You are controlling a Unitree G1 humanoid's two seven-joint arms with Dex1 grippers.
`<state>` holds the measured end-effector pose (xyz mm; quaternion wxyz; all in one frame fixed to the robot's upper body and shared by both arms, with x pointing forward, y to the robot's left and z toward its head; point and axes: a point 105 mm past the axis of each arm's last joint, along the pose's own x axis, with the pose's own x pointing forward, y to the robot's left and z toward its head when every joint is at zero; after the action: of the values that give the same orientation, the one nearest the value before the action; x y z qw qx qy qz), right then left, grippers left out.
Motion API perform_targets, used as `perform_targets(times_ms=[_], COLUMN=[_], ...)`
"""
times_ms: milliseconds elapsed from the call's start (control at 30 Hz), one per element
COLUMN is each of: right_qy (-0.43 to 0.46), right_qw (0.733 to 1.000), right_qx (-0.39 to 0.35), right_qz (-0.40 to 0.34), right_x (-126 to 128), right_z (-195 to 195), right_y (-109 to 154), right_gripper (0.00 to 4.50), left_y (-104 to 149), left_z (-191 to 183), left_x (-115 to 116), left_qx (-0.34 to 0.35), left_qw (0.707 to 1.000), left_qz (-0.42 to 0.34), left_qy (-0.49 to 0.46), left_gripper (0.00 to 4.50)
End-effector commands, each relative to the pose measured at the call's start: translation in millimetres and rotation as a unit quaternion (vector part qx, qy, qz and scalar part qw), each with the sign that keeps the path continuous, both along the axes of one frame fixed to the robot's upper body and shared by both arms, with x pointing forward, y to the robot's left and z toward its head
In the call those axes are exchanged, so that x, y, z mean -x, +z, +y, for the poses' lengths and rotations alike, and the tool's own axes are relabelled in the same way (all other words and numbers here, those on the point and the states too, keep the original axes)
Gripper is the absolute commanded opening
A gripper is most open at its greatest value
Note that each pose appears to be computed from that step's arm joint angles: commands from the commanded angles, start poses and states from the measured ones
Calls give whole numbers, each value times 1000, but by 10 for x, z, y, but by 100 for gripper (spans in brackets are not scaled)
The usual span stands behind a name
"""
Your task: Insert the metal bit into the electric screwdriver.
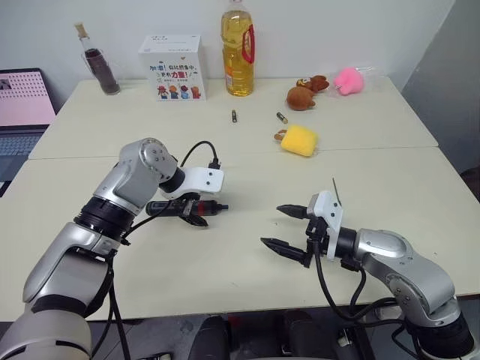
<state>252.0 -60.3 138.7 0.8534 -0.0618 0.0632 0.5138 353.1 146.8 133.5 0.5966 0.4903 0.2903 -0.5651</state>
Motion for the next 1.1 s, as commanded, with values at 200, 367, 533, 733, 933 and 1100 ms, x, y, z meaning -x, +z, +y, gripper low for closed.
perform_targets(times_ms=[200,367,533,733,933,1100], right_qy=[-11,-20,-19,-18,-20,-20], right_qw=[1000,999,999,999,998,998], right_qx=[-21,-26,-29,-32,-35,-35], right_qz=[-17,-15,-17,-39,-43,-42], right_x=[111,136,164,150,126,130], right_z=[74,78,92,112,124,127], right_y=[77,70,83,147,161,148], right_gripper=[444,444,444,444,444,444], left_y=[-32,-121,-128,-127,-212,-250], left_z=[-93,-72,-6,114,240,239], left_x=[-163,-184,-151,-106,-66,-21], left_qx=[-22,-31,-31,-17,-20,-11], left_qw=[999,999,999,998,995,994], left_qz=[-28,-17,4,36,57,76], left_qy=[3,7,15,52,76,81], left_gripper=[450,450,450,450,450,450])
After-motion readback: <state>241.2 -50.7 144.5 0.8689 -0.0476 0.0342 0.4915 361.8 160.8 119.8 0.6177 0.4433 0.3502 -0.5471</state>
